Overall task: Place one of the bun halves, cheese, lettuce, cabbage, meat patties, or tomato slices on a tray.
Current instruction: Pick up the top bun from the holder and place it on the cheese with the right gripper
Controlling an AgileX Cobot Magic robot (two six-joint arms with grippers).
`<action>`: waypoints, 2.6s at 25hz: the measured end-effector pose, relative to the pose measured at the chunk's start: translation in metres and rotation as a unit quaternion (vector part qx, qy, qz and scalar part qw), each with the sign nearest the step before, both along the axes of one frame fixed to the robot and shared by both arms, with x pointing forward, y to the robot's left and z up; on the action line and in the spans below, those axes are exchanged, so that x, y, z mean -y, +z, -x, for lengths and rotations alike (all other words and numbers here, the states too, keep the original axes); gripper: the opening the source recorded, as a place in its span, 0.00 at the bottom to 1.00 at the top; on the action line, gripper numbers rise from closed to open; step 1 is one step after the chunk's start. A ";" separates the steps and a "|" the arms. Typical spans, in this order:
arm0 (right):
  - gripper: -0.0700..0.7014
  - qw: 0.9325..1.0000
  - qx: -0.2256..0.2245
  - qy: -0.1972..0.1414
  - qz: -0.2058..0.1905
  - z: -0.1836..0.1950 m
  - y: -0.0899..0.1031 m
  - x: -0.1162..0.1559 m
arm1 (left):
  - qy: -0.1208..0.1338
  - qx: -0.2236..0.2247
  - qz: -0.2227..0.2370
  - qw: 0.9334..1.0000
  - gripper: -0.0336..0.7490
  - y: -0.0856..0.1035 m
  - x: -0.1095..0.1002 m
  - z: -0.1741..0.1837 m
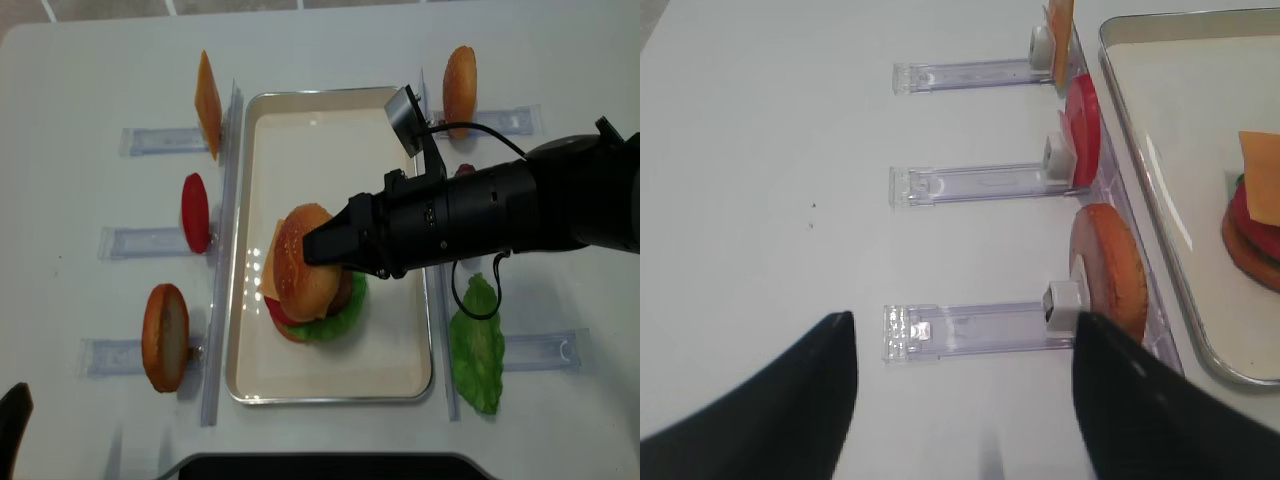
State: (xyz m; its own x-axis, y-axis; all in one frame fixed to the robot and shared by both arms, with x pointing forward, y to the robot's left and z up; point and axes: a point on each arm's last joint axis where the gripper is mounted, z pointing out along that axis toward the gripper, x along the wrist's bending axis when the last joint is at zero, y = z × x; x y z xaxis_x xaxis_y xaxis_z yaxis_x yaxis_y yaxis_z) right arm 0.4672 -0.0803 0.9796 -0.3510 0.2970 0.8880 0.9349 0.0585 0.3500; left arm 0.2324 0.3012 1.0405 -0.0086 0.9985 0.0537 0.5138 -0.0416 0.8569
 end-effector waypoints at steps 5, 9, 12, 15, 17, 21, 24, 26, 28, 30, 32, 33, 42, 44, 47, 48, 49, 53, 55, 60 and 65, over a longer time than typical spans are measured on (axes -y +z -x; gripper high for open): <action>0.37 1.000 0.009 0.014 -0.021 -0.013 0.007 -0.013 | 0.000 0.000 0.000 1.000 0.70 0.000 0.000 0.000; 0.37 0.999 0.013 0.028 -0.022 -0.012 0.008 -0.025 | 0.000 0.000 0.000 1.000 0.70 0.000 0.000 0.000; 0.37 0.999 0.003 0.039 -0.015 -0.008 0.000 -0.032 | 0.000 0.000 0.000 1.000 0.70 0.000 0.000 0.000; 0.37 0.999 -0.015 0.042 -0.003 -0.009 -0.015 -0.036 | 0.000 0.000 0.000 1.000 0.70 0.000 0.000 0.000; 0.37 0.999 -0.023 0.042 0.005 -0.010 -0.023 -0.037 | 0.000 0.000 0.000 1.000 0.70 0.000 0.000 0.000; 0.37 0.999 -0.023 0.042 0.007 -0.012 -0.028 -0.037 | 0.000 0.000 0.000 1.000 0.70 0.000 0.000 0.000; 0.37 0.999 -0.016 0.044 0.007 -0.013 -0.028 -0.036 | 0.000 0.000 0.000 1.000 0.70 0.000 0.000 0.000; 0.37 0.999 -0.015 0.042 0.007 -0.014 -0.028 -0.035 | 0.000 0.000 0.000 1.000 0.70 0.000 0.000 0.000; 0.37 0.999 -0.014 0.042 0.005 -0.015 -0.028 -0.034 | 0.000 0.000 0.000 1.000 0.70 0.000 0.000 0.000; 0.37 0.999 -0.015 0.041 -0.001 -0.017 -0.027 -0.032 | 0.000 0.000 0.000 1.000 0.70 0.000 0.000 0.000; 0.37 0.999 -0.016 0.038 -0.006 -0.020 -0.026 -0.028 | 0.000 0.000 0.000 1.000 0.70 0.000 0.000 0.000; 0.37 0.999 -0.017 0.036 -0.009 -0.022 -0.026 -0.026 | 0.000 0.000 0.000 1.000 0.70 0.000 0.000 0.000; 0.37 0.999 -0.013 0.033 -0.012 -0.025 -0.025 -0.023 | 0.000 0.000 0.000 1.000 0.70 0.000 0.000 0.000; 0.37 0.999 -0.007 0.035 -0.012 -0.025 -0.025 -0.023 | 0.000 0.000 0.000 1.000 0.70 0.000 0.000 0.000; 0.37 0.999 -0.005 0.034 -0.011 -0.025 -0.025 -0.023 | 0.000 0.000 0.000 1.000 0.70 0.000 0.000 0.000; 0.37 0.999 -0.004 0.032 -0.008 -0.025 -0.026 -0.022 | 0.000 0.000 0.000 1.000 0.70 0.000 0.000 0.000; 0.37 0.999 -0.003 0.032 -0.006 -0.026 -0.026 -0.022 | 0.000 0.000 0.000 1.000 0.70 0.000 0.000 0.000; 0.37 1.000 0.001 0.027 0.004 -0.027 -0.028 -0.022 | 0.000 0.000 0.000 1.000 0.70 0.000 0.000 0.000; 0.37 1.000 0.002 0.025 0.006 -0.027 -0.028 -0.022 | 0.000 0.000 0.000 1.000 0.70 0.000 0.000 0.000; 0.37 1.000 0.004 0.025 0.007 -0.027 -0.028 -0.022 | 0.000 0.000 0.000 1.000 0.70 0.000 0.000 0.000; 0.37 1.000 0.004 0.026 0.007 -0.027 -0.028 -0.022 | 0.000 0.000 0.000 1.000 0.70 0.000 0.000 0.000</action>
